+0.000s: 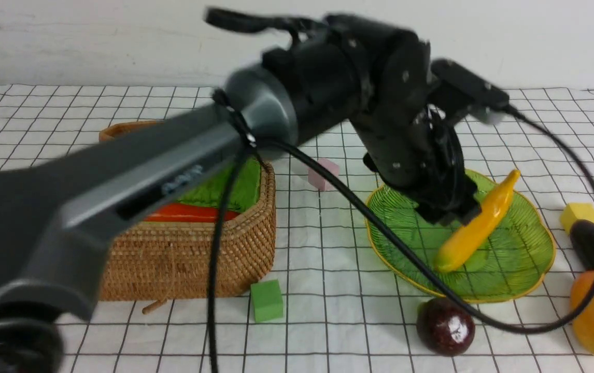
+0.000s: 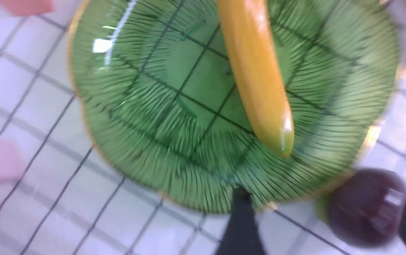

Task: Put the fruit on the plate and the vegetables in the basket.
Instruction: Use the right arm to grab a mangosteen and put it into the right plate

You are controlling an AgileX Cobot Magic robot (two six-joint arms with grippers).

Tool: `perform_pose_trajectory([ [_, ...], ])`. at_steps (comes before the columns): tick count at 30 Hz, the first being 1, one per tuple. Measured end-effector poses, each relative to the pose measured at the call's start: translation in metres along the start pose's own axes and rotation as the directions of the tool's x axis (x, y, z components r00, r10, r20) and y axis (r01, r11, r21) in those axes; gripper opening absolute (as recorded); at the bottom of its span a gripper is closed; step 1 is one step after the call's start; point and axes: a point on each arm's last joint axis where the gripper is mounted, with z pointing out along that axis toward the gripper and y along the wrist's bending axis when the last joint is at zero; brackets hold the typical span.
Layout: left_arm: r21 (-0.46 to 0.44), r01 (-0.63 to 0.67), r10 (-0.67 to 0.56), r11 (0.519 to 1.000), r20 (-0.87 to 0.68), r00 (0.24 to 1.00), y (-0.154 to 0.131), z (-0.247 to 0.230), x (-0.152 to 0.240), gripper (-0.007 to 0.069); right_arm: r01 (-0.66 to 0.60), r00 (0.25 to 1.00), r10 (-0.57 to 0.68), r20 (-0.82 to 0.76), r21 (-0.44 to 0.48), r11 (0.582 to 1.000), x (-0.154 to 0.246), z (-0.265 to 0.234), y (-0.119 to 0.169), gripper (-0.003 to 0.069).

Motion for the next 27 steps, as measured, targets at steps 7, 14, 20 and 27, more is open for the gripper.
perform_pose_trajectory([
  [7, -0.04, 0.168, -0.158, 0.985, 0.18, 0.971, -0.008, -0.175, 0.012, -0.0011, -0.041, 0.969, 0.015, -0.248, -0.099, 0.994, -0.028, 0.073, 0.008, 0.0202],
  [14, -0.084, 0.251, -0.236, 0.964, 0.152, 0.96, -0.018, -0.231, 0.083, -0.0013, -0.09, 0.925, 0.022, -0.379, -0.163, 0.983, -0.038, 0.125, 0.012, 0.0171],
  [20, -0.04, 0.313, -0.291, 0.949, 0.277, 0.916, -0.038, -0.243, 0.188, -0.0013, -0.135, 0.87, 0.027, -0.493, -0.185, 0.973, -0.037, 0.164, 0.016, 0.0108],
  [27, 0.026, 0.339, -0.313, 0.94, 0.453, 0.835, -0.052, -0.239, 0.255, -0.0013, -0.101, 0.825, -0.031, -0.564, -0.201, 0.975, -0.027, 0.211, 0.043, 0.0144],
])
